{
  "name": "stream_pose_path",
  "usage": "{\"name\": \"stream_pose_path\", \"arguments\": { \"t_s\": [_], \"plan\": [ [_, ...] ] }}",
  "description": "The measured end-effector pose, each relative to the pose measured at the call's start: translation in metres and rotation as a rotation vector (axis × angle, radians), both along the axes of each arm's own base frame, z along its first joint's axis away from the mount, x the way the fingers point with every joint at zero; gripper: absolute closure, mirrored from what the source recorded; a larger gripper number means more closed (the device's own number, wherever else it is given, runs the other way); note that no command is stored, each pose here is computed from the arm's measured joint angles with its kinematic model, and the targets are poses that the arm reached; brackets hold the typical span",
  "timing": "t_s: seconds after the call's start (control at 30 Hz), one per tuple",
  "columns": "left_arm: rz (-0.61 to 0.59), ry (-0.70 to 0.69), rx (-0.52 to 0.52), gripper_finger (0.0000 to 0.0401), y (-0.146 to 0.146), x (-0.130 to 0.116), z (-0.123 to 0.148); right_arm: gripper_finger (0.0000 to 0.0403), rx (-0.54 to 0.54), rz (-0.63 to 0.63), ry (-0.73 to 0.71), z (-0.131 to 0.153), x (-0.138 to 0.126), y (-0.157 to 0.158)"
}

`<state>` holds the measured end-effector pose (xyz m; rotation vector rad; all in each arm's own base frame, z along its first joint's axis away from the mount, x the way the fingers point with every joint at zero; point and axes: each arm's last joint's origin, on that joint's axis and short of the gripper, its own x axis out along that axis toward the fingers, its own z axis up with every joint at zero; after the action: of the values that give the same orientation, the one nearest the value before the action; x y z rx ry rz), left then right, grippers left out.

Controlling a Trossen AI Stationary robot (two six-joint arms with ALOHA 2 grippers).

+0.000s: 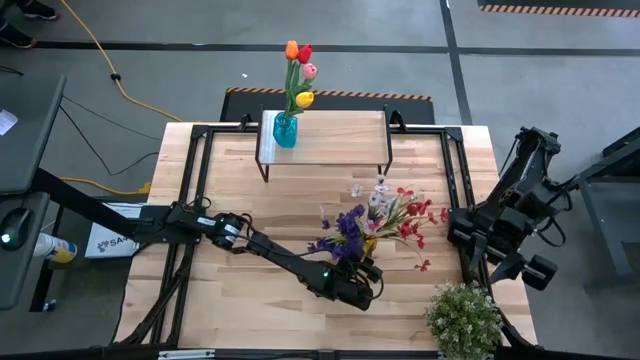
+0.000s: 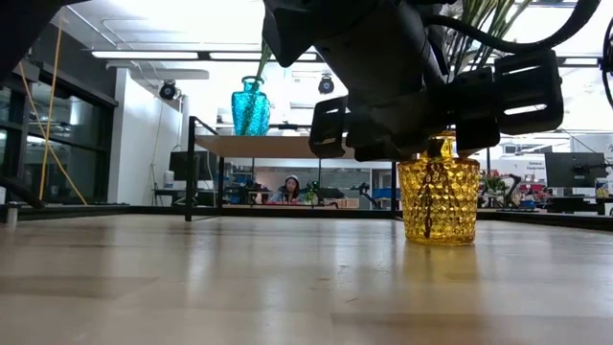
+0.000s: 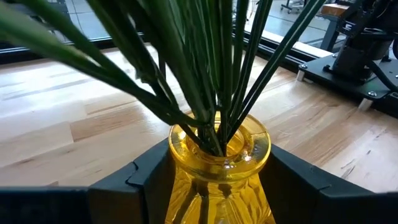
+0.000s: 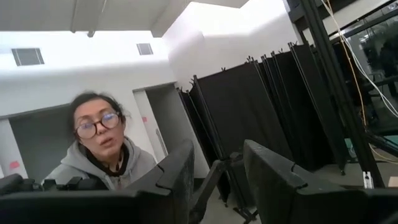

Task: Pick and place flowers into a vace then onto a shelf
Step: Put the yellow flower vase on the shelf

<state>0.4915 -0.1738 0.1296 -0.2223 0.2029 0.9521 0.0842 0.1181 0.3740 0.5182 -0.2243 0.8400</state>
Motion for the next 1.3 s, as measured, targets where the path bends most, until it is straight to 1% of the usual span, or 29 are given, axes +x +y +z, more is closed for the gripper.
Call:
{"name": "stream_pose_path", "arguments": {
  "t_s": [0.13, 0.27, 0.47, 0.7, 0.83, 1.13, 1.3],
  "plan": [
    [-0.003, 0.006, 0.004, 0.0153, 0.0, 0.0, 0.0, 0.0272, -0.035, -0.006, 0.018, -0.003, 0.001, 0.001],
    [-0.006, -0.004, 0.003, 0.0153, 0.0, 0.002, 0.001, 0.0272, -0.059, -0.075, 0.028, -0.005, 0.003, 0.0],
    [-0.034, -0.014, -0.045, 0.0153, 0.005, 0.006, 0.002, 0.0272, -0.097, -0.086, 0.047, -0.009, 0.003, 0.001],
    [-0.039, -0.022, -0.059, 0.0149, 0.007, 0.008, 0.003, 0.0272, -0.122, -0.102, 0.069, -0.012, 0.004, 0.002],
    [-0.045, -0.03, -0.071, 0.0129, 0.006, 0.009, 0.003, 0.0272, -0.123, -0.102, 0.07, -0.012, 0.004, 0.002],
    [-0.061, -0.025, -0.087, 0.0057, 0.006, 0.009, 0.003, 0.0272, -0.13, -0.099, 0.082, -0.013, 0.004, 0.002],
    [-0.061, -0.021, -0.084, 0.0033, 0.006, 0.009, 0.003, 0.0272, -0.128, -0.098, 0.083, -0.013, 0.004, 0.002]
  ]
}}
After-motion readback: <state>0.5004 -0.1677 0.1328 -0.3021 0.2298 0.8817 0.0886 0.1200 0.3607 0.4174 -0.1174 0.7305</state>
